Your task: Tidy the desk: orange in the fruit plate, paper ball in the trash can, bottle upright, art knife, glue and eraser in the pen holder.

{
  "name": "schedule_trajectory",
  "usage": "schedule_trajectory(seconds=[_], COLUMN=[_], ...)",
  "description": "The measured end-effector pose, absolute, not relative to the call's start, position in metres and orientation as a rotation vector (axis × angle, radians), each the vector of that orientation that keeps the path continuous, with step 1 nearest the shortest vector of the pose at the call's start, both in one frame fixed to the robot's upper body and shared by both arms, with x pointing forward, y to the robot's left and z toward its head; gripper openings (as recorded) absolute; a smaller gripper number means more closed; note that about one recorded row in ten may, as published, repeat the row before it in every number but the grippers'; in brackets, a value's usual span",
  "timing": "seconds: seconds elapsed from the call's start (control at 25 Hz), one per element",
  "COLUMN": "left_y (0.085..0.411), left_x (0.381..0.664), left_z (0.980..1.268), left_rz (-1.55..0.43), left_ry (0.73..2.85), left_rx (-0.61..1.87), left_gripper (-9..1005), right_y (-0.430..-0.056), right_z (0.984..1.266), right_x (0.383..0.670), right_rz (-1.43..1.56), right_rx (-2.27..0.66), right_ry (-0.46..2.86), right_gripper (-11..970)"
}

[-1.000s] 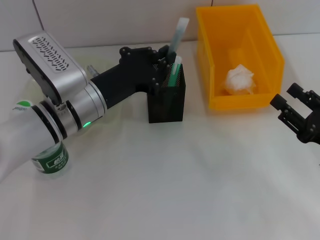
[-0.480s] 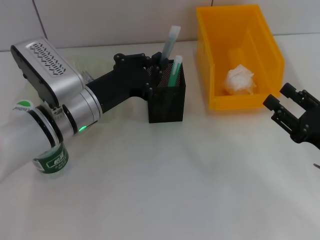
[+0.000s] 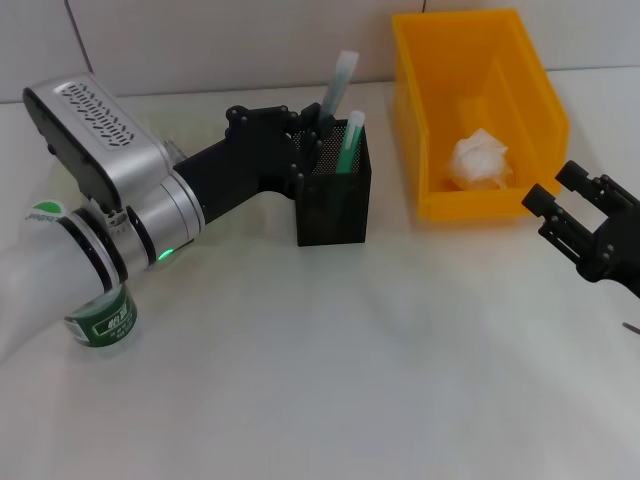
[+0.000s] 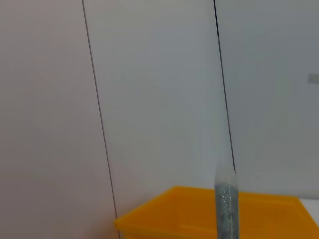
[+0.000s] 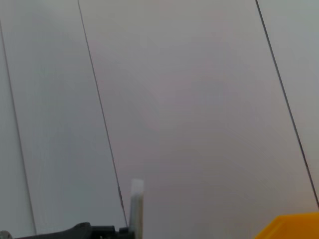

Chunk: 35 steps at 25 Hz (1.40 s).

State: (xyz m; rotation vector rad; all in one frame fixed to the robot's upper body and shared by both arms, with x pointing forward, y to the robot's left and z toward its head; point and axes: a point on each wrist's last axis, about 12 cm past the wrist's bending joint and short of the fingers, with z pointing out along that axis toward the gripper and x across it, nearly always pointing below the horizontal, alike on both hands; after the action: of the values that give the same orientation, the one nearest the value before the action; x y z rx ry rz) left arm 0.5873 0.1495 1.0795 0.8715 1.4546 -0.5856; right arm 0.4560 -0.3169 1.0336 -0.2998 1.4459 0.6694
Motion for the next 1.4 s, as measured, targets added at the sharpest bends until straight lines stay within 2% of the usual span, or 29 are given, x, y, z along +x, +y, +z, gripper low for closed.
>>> schedule_trajectory(seconds=[0.24, 0.52, 0.72, 0.88, 1.0, 1.04, 1.16, 1.24, 1.28, 1.4], left_y=[0.148, 0.146, 0.148, 0.183, 0.206, 0.206, 0.232, 0.238, 0.249, 0.257], left_x=[0.590, 0.588, 0.580, 0.534, 0.511, 0.511, 0.483, 0.477, 0.465, 0.458], left_z=[1.078, 1.084, 1.087, 1.090, 1.088, 1.088, 1.077, 1.072, 1.058, 1.047], left_rz=[-0.566, -0.621, -0.722, -0.958, -1.044, -1.044, -1.076, -1.068, -1.050, -1.040], left_ry=[1.484, 1.476, 1.490, 1.387, 1.354, 1.354, 1.372, 1.392, 1.466, 1.523], left_rx=[0.875, 0.826, 0.788, 0.852, 0.934, 0.934, 1.018, 1.031, 1.070, 1.078], left_gripper=[167, 383, 623, 763, 781, 787, 804, 816, 822, 834], right_y=[-0.315, -0.315, -0.315, -0.316, -0.316, -0.315, -0.307, -0.306, -0.305, -0.303], right_z=[1.033, 1.034, 1.038, 1.043, 1.047, 1.048, 1.050, 1.051, 1.051, 1.053], right_x=[0.457, 0.458, 0.459, 0.463, 0.465, 0.464, 0.462, 0.462, 0.462, 0.463], right_rz=[0.678, 0.678, 0.699, 0.774, 0.810, 0.825, 0.919, 0.947, 0.972, 1.053], right_rx=[-0.313, -0.312, -0.317, -0.372, -0.431, -0.465, -0.616, -0.640, -0.659, -0.739], right_ry=[1.448, 1.446, 1.433, 1.460, 1.471, 1.473, 1.493, 1.504, 1.514, 1.550], right_gripper=[609, 609, 608, 640, 671, 682, 770, 829, 829, 829])
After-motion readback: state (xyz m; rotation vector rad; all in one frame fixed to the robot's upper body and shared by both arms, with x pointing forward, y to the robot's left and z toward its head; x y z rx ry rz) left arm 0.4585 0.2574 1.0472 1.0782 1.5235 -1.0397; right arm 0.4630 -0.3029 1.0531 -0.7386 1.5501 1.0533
